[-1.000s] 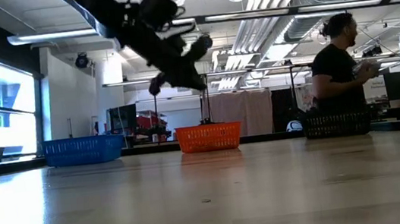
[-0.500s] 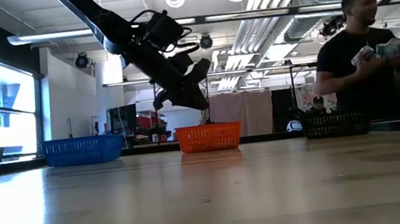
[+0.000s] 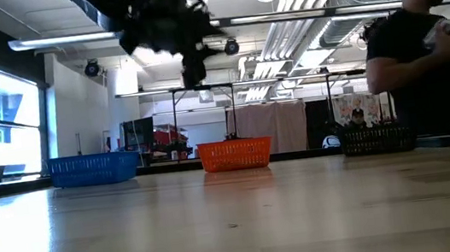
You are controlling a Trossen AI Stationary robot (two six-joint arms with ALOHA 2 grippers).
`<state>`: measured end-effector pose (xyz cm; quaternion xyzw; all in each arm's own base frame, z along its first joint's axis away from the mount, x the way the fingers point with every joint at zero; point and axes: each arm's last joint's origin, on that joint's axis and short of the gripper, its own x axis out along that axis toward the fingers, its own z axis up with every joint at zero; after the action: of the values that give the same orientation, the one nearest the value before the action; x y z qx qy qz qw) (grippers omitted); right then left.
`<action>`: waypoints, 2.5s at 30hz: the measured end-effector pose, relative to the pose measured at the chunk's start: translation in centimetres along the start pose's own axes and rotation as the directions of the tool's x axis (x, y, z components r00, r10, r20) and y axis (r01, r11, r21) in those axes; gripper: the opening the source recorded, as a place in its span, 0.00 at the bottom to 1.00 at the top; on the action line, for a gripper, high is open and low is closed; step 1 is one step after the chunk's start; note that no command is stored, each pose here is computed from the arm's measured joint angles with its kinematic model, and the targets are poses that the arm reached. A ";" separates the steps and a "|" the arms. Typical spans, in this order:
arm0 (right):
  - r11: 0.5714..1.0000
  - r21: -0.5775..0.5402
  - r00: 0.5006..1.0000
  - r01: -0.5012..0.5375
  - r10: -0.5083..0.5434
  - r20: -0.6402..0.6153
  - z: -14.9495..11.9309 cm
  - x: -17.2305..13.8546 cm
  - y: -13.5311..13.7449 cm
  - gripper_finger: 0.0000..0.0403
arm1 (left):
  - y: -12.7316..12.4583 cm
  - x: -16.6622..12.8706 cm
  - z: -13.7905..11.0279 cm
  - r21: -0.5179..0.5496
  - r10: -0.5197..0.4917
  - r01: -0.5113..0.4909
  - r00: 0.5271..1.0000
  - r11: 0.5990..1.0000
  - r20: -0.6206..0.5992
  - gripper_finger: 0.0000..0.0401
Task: Sort crayons
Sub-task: Put the yellow crayon into the orange bin
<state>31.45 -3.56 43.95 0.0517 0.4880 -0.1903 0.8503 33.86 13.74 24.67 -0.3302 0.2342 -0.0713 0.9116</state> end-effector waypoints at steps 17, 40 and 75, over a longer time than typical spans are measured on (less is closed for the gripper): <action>0.994 -0.106 0.998 -0.002 0.008 0.056 0.5 0.0 0.1 0.24 | -17.2 -1.9 -19.1 0.041 0.141 -0.266 0.372 0.963 -0.917 0.22; 0.965 -0.262 0.994 0.011 0.018 0.111 1.1 -0.1 0.2 0.24 | -21.9 -0.7 -29.9 -0.566 0.393 -0.810 0.575 0.153 -0.717 0.22; 0.965 -0.264 0.991 0.010 0.027 0.134 1.3 -0.1 0.3 0.24 | -16.6 4.5 -31.2 -0.455 0.497 -0.889 0.421 0.059 -0.759 0.19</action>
<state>32.57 -3.67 44.69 -0.0728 0.4497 -0.1231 0.8817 23.41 -18.10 12.52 -0.5307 0.5497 0.4454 0.4667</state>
